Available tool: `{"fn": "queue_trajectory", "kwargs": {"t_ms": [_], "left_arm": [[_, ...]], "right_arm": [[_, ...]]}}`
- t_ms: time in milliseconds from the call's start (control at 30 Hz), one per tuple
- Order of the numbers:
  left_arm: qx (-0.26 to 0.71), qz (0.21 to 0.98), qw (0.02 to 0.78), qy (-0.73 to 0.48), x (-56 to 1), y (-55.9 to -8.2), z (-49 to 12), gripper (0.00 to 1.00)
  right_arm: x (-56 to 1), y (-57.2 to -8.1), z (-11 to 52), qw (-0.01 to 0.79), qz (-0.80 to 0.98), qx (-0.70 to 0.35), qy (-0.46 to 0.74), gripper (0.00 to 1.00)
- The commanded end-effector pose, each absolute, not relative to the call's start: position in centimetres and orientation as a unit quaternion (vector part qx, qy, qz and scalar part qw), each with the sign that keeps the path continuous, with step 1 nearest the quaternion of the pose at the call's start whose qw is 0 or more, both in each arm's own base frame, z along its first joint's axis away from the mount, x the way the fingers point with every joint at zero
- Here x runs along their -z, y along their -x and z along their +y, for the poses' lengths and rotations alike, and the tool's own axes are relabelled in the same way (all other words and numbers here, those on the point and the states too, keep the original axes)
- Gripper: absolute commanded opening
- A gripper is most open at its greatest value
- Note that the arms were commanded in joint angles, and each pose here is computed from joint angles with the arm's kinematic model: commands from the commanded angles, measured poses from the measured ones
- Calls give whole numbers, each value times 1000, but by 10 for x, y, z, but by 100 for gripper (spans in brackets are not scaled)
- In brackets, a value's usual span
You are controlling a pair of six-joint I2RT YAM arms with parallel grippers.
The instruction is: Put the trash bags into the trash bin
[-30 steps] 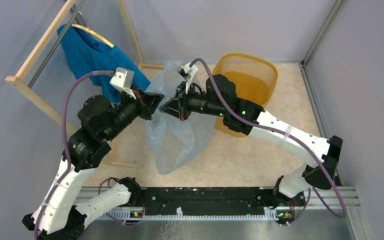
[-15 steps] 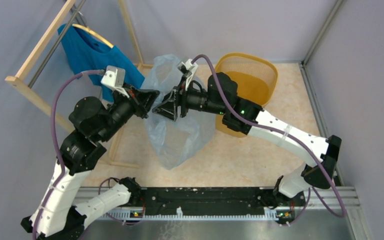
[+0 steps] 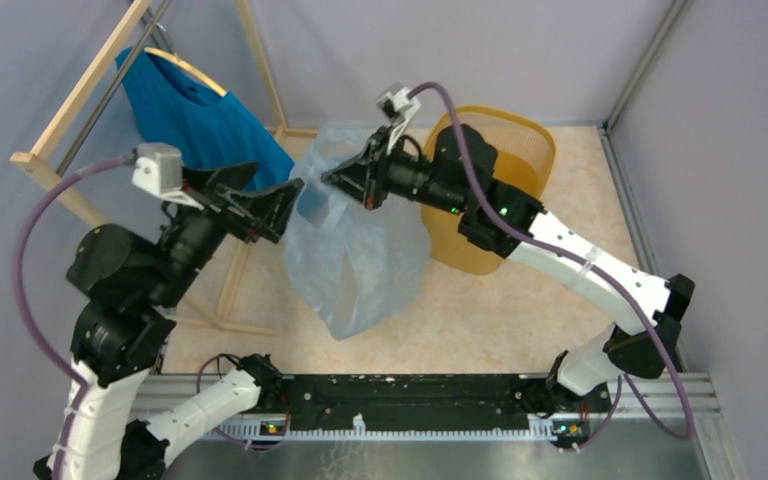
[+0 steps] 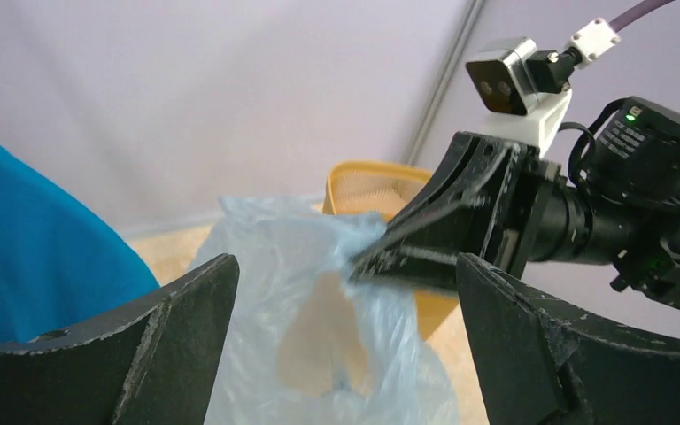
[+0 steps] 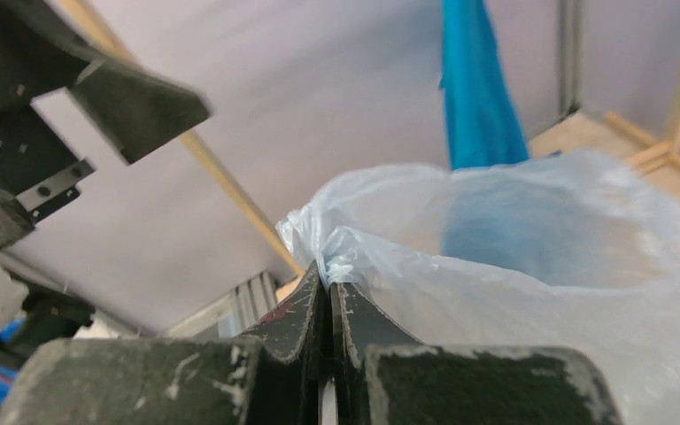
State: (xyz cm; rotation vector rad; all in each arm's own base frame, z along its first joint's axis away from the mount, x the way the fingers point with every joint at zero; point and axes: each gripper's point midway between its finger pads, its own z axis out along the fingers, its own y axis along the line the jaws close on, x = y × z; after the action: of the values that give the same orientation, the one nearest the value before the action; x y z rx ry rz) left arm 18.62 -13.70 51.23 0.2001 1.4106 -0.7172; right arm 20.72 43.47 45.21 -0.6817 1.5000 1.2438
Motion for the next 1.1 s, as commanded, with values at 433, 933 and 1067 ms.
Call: {"fn": "queue_trajectory", "kwargs": {"t_ms": [433, 933, 1067], "left_arm": [[277, 589, 756, -66, -531, -200, -120, 99], [276, 611, 734, -104, -527, -257, -172, 99], [267, 622, 731, -90, -522, -286, -186, 99]], "right_arm": [[-653, -248, 241, 694, 509, -483, 164, 0], [-559, -285, 156, 626, 639, -446, 44, 0], [-552, -284, 136, 634, 657, -406, 30, 0]]}}
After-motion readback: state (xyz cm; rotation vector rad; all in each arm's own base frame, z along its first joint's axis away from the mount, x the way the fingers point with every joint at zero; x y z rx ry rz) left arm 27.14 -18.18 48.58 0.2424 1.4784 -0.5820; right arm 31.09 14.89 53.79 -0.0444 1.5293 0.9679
